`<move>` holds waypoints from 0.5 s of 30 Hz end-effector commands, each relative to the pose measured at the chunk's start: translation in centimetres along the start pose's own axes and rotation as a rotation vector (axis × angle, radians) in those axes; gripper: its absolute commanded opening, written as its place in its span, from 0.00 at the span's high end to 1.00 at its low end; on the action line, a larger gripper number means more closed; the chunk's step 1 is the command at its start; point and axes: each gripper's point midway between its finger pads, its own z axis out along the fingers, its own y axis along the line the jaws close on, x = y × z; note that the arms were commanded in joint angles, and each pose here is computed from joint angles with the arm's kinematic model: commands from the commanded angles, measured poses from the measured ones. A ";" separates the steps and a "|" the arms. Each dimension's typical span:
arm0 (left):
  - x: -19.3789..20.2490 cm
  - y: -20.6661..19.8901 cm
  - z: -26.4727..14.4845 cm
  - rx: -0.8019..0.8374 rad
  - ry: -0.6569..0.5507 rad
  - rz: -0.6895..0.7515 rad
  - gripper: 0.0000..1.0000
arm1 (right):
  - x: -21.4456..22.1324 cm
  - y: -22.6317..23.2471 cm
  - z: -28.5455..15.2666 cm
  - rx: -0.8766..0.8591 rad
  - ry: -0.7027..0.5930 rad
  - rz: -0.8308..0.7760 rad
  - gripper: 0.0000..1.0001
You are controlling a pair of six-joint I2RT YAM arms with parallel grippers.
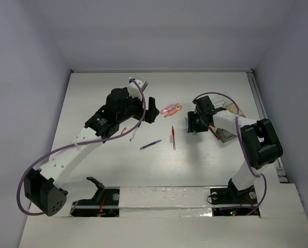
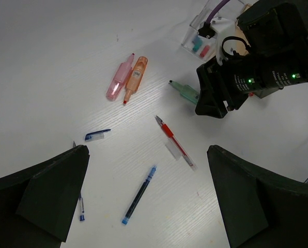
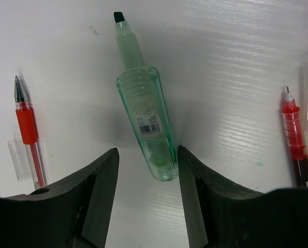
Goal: Sort the stationery into containers
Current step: Pick up the pen from the center of the board.
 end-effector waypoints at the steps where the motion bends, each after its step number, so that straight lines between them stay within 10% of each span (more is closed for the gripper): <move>1: -2.4 -0.9 -1.0 0.028 -0.072 0.002 0.01 | 1.0 -0.1 -0.5 0.023 0.014 0.016 0.45; 15: -1.5 -2.7 -0.3 0.131 -0.046 -0.048 0.01 | 2.6 -1.1 -0.6 0.078 0.040 0.022 0.56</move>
